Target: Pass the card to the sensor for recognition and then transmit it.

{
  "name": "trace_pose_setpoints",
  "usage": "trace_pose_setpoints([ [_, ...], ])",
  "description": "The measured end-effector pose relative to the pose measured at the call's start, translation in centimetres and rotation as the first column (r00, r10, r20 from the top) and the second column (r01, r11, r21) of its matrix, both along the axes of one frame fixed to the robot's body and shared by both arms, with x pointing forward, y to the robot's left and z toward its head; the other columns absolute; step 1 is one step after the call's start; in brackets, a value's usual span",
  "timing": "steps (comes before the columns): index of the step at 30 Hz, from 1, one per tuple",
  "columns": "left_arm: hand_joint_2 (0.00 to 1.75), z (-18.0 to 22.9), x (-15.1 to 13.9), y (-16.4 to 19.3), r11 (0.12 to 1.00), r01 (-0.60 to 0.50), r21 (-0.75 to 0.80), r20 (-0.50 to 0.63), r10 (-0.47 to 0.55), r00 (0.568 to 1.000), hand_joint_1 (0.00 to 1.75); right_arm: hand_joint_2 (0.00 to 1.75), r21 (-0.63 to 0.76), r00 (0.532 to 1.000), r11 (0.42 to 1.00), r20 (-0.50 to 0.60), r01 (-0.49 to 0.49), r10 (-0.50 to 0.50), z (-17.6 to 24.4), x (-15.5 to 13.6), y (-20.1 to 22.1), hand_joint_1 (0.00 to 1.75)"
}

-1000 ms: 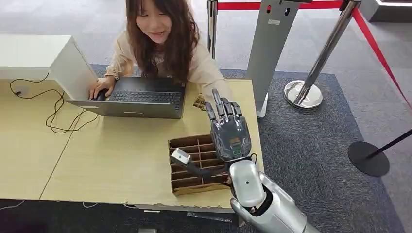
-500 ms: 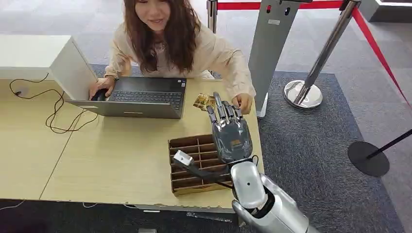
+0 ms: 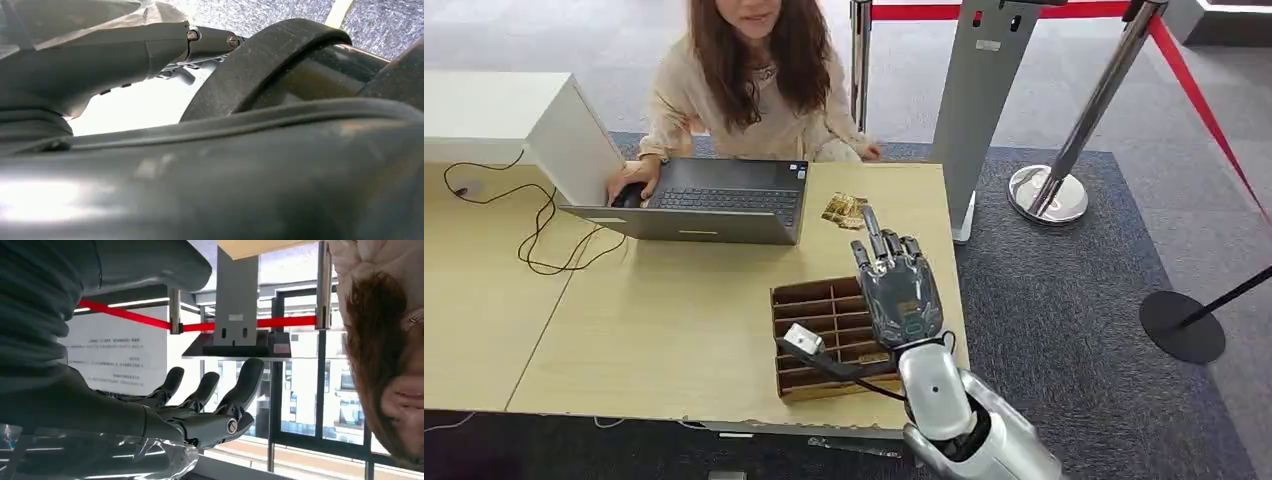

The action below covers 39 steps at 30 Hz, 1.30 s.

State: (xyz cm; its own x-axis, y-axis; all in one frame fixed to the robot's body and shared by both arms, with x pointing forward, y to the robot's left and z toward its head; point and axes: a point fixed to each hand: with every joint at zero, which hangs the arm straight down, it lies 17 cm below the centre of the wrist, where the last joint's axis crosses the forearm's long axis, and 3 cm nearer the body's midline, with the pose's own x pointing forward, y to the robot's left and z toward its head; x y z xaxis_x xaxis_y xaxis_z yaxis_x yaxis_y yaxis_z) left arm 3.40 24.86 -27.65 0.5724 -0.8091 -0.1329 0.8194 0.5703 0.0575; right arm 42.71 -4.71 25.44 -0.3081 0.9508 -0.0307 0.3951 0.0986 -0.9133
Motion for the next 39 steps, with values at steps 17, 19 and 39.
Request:
trace_pose_setpoints([
  [17,0.00,0.1,-0.2,0.5,1.000,0.009,0.020,-0.020,-0.008,1.000,0.00,1.75,0.001,0.995,0.999,-0.085,-0.051,0.051,-3.1,-0.5,1.8,0.63],
  [19,0.00,0.1,-0.3,0.6,1.000,0.009,0.021,-0.023,-0.009,1.000,0.00,1.75,0.004,0.994,0.998,-0.093,-0.055,0.055,-3.5,-0.5,2.1,0.63],
  [39,0.00,0.1,-0.3,1.0,1.000,0.009,0.030,-0.026,-0.008,1.000,0.00,1.75,0.000,0.985,0.998,-0.157,-0.069,0.069,-6.0,-0.5,3.4,0.68],
])
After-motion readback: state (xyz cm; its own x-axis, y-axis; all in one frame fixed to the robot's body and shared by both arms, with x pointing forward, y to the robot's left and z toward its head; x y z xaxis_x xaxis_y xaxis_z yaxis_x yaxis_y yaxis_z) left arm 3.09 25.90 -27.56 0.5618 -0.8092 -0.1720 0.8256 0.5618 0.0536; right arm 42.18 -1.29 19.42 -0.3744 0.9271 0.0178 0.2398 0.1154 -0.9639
